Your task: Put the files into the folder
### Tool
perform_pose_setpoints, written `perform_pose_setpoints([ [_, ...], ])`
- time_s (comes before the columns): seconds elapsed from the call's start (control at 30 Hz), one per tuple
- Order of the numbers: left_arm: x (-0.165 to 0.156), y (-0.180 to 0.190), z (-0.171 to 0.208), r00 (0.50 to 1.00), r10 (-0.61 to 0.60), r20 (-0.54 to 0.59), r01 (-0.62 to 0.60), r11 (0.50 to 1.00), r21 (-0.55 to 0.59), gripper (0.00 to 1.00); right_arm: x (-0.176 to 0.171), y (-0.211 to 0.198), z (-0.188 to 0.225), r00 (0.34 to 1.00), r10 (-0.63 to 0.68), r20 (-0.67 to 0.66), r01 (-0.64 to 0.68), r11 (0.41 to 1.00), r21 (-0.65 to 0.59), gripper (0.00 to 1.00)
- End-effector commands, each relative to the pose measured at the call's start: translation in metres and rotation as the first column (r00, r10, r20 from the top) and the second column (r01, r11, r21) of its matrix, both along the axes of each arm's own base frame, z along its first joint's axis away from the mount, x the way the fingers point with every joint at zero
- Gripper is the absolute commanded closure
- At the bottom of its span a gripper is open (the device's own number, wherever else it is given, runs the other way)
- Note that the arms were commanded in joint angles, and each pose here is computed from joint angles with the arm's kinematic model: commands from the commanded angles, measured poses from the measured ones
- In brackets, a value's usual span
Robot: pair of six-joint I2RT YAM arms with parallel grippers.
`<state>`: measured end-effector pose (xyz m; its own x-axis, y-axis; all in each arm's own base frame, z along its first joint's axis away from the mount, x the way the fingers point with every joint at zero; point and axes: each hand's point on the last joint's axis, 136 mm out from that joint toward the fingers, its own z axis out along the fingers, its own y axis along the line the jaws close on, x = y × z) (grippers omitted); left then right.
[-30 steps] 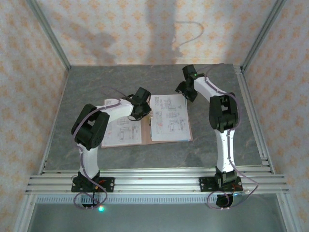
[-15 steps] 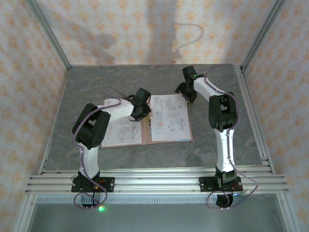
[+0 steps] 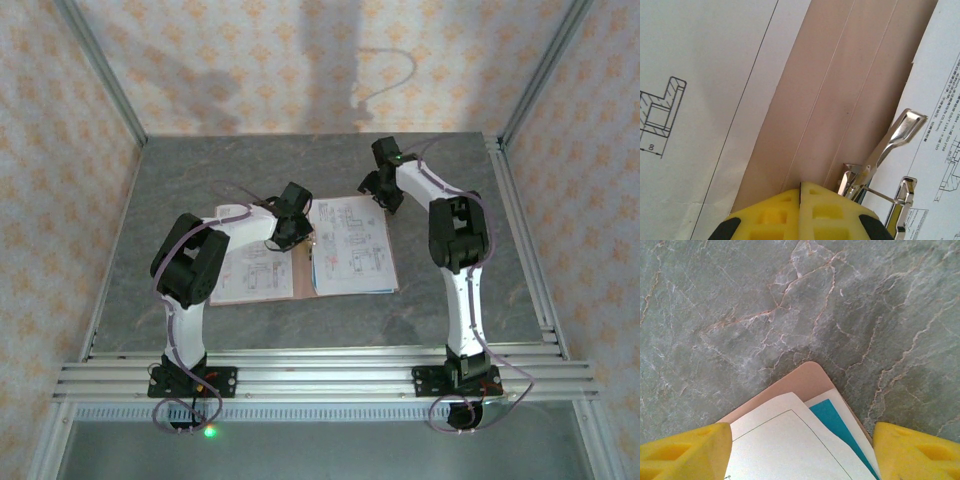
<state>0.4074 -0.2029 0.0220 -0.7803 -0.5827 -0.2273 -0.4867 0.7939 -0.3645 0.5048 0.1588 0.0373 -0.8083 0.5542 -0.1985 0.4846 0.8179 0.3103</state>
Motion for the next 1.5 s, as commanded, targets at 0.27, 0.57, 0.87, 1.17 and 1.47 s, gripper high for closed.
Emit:
perform_pose_setpoints([
  [0.27, -0.001, 0.006, 0.006, 1.000, -0.013, 0.005, 0.012, 1.000, 0.015, 1.00, 0.005, 0.004, 0.029, 0.998, -0.025, 0.056, 0.025, 1.000, -0.008, 0.26],
  [0.57, -0.019, 0.014, 0.042, 0.998, 0.001, 0.070, -0.003, 1.000, 0.027, 0.90, -0.007, -0.011, 0.080, 0.988, -0.070, 0.136, 0.074, 0.997, -0.022, 0.27],
  [0.87, -0.077, -0.019, 0.038, 0.996, -0.056, 0.071, 0.057, 0.998, -0.012, 0.84, -0.066, 0.013, 0.073, 0.991, -0.074, 0.112, 0.068, 0.996, 0.054, 0.37],
  [1.17, -0.109, -0.028, 0.021, 0.997, -0.052, 0.058, 0.054, 0.998, -0.040, 0.88, -0.112, 0.064, 0.039, 0.997, -0.052, 0.053, 0.044, 0.989, 0.140, 0.42],
  [1.47, -0.118, -0.020, 0.012, 0.998, -0.037, 0.052, 0.039, 0.999, -0.021, 0.92, -0.121, 0.080, 0.000, 0.997, -0.071, -0.034, 0.075, 0.986, 0.148, 0.44],
])
